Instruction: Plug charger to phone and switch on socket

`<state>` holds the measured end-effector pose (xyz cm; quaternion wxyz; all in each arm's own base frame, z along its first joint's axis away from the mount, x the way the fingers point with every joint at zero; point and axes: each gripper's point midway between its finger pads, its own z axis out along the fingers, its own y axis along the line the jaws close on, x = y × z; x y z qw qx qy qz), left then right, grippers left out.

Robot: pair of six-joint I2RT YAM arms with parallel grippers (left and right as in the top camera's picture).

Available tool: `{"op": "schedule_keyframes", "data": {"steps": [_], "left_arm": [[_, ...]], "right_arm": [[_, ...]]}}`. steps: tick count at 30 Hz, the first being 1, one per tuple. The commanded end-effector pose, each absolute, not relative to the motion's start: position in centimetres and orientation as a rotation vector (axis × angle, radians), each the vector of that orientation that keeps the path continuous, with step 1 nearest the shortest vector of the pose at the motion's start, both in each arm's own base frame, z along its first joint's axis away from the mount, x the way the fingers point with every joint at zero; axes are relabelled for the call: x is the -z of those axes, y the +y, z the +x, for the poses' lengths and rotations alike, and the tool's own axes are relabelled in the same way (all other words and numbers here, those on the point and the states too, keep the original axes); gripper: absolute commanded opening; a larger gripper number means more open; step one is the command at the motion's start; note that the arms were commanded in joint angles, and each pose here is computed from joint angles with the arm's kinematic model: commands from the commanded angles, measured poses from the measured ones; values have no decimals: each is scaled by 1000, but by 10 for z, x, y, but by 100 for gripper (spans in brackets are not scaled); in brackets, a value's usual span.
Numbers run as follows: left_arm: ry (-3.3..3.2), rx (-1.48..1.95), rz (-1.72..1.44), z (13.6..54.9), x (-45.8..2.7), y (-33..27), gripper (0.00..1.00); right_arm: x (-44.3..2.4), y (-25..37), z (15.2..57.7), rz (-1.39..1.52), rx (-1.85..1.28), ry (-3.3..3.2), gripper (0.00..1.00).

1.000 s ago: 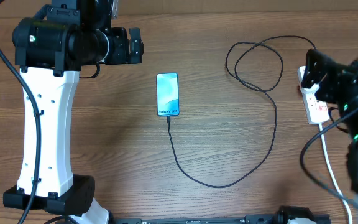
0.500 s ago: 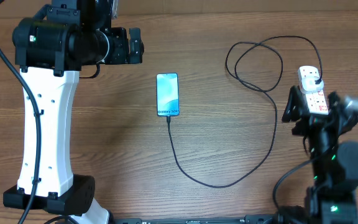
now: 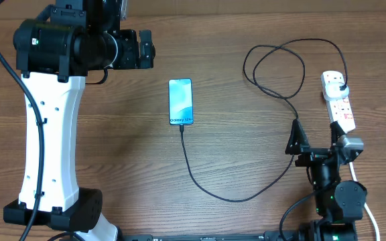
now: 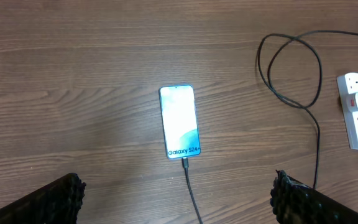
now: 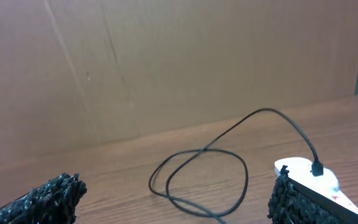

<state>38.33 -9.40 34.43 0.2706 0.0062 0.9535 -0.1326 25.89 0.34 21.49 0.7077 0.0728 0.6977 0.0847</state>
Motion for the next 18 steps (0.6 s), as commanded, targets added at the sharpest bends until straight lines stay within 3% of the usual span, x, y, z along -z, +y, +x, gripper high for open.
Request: {"op": "schedule_keyframes", "data": {"steps": [1, 18], "left_arm": [[2545, 347, 38, 379, -353, -91, 100], [2545, 347, 38, 379, -353, -91, 100]], "right_arm": [[-202, 9, 255, 140, -212, 1539, 100], [-165, 15, 247, 125, -221, 1615, 100]]}}
